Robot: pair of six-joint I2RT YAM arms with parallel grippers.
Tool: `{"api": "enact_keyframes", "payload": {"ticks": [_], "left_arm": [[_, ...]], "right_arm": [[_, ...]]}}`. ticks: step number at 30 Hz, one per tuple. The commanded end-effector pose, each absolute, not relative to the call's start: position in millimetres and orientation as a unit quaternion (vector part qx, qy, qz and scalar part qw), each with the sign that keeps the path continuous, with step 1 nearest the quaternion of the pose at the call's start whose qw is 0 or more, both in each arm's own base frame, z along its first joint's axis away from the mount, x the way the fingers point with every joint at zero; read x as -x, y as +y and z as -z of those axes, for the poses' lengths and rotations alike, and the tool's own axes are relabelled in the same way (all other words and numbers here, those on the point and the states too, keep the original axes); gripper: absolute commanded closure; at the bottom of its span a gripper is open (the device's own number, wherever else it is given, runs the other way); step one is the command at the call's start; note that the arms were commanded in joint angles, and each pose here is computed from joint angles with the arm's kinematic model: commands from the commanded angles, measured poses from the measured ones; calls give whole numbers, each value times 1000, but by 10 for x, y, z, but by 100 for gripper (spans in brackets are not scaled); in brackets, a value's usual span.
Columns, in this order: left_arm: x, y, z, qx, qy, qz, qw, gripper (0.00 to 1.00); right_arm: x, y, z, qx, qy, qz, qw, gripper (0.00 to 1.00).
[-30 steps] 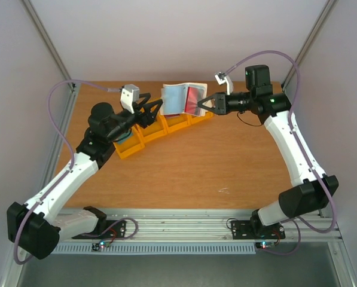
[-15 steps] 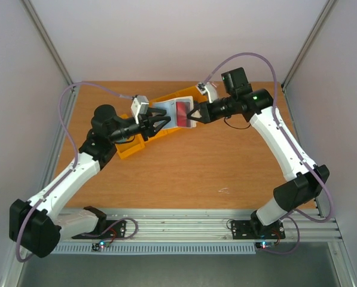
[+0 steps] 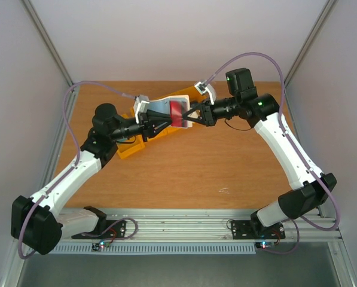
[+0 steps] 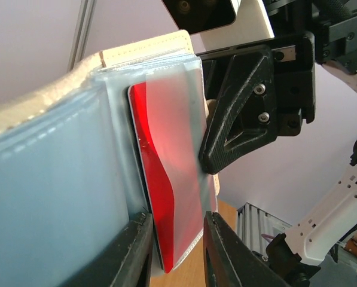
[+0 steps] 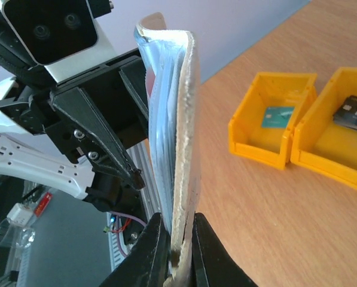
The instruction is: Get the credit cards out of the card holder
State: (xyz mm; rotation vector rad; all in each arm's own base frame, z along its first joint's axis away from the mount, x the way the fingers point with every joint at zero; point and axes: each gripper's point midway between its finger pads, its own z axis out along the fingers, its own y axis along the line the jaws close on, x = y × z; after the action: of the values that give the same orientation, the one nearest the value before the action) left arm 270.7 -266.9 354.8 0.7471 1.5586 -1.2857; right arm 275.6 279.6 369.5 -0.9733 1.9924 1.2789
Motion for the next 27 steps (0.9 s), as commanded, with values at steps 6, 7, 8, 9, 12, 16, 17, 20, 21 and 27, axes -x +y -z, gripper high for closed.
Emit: {"api": "enact_keyframes", "payload": {"ticks": [6, 7, 8, 9, 12, 16, 17, 20, 21, 27], "left_arm": [[-2541, -2721, -3903, -351, 573, 541, 506, 78], [-2544, -2722, -3915, -351, 571, 543, 507, 77], [-2542, -2726, -3931, -352, 567, 544, 509, 76], [-2536, -2726, -3978, -354, 559, 545, 516, 76], [-2519, -2732, -4073, -356, 543, 549, 525, 77], [-2500, -2743, -4093, -364, 536, 552, 524, 94], [-2496, -2740, -4098, -365, 535, 551, 526, 99], [-2496, -2725, -4093, -359, 538, 550, 528, 100], [-2501, -2705, -4095, -356, 540, 548, 530, 100], [-2556, -2591, -4080, -334, 555, 547, 531, 100]], "right_arm": [[-2509, 3000, -4037, 432, 660, -529, 313, 99], [-2505, 3017, -4025, 434, 659, -530, 311, 99], [-2509, 3038, -4007, 435, 659, -531, 307, 99], [-2506, 3065, -3990, 437, 658, -533, 304, 99], [-2558, 3118, -3914, 437, 664, -526, 302, 99], [-2677, 3152, -3853, 428, 675, -515, 309, 99], [-2685, 3159, -3848, 428, 675, -517, 308, 99], [-2683, 3147, -3838, 428, 674, -519, 305, 99], [-2685, 3129, -3834, 426, 675, -520, 304, 99], [-2692, 2989, -3831, 408, 679, -540, 285, 76]]}}
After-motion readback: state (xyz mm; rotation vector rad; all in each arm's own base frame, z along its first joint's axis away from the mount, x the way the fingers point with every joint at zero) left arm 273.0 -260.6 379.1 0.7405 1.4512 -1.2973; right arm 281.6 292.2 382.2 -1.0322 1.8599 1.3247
